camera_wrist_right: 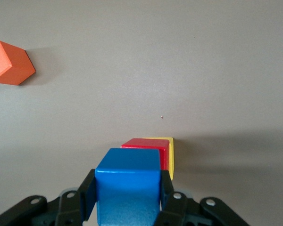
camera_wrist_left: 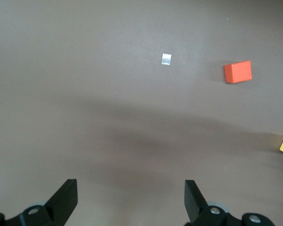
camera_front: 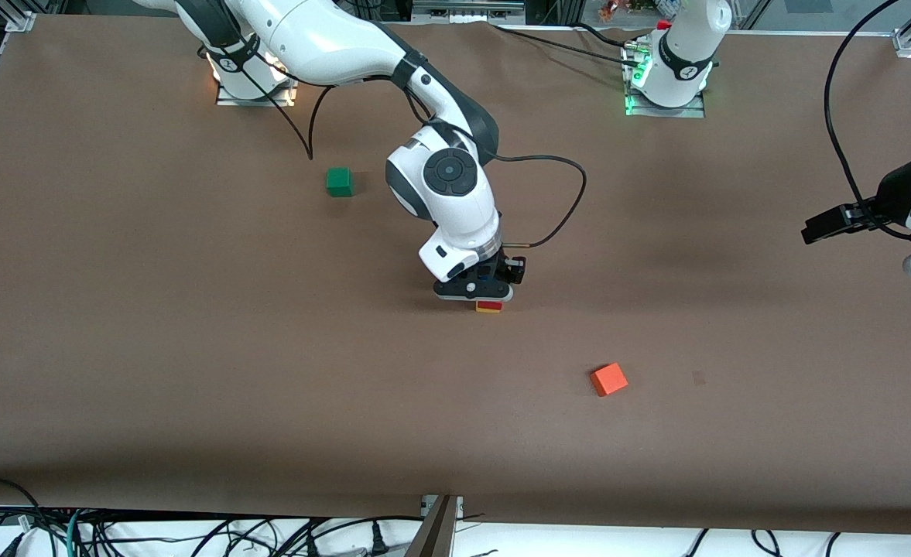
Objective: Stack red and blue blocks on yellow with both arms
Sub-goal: 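Lower the blue cube onto the red cube with the right gripper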
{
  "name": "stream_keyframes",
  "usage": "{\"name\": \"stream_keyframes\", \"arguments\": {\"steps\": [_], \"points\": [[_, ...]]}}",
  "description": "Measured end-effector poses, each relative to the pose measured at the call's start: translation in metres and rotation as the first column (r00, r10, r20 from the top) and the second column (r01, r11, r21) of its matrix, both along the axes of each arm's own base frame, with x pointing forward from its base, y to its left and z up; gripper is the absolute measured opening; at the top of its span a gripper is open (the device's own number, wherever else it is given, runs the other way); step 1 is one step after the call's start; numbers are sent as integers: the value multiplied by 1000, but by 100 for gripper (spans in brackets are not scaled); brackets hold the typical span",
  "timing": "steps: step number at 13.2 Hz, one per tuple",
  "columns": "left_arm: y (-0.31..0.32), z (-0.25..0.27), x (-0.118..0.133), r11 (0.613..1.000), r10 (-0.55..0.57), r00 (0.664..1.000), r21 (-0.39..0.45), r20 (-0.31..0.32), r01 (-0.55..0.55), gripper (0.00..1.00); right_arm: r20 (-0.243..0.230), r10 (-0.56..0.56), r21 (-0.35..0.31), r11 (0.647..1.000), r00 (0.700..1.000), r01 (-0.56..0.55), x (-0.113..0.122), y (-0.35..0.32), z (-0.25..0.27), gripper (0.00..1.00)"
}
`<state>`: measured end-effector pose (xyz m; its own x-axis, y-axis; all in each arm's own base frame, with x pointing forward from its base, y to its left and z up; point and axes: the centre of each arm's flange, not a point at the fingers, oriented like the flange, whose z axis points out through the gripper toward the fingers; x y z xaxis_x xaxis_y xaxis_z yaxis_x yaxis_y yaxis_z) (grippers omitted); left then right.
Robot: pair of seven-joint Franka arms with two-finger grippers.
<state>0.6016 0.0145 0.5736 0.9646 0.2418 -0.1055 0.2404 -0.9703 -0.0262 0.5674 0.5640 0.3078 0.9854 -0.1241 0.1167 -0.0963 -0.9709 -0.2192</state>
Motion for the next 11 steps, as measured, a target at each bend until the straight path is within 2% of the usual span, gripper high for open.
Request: {"name": "stream_keyframes", "arguments": {"steps": [8, 11], "points": [[0, 0, 0, 1000, 0, 1000, 0, 2, 0, 100, -2, -4, -11, 1000, 1000, 4, 2, -3, -1, 59], [0, 0, 0, 1000, 0, 1000, 0, 2, 0, 100, 0, -6, -14, 1000, 1000, 6, 4, -5, -1, 89]]}}
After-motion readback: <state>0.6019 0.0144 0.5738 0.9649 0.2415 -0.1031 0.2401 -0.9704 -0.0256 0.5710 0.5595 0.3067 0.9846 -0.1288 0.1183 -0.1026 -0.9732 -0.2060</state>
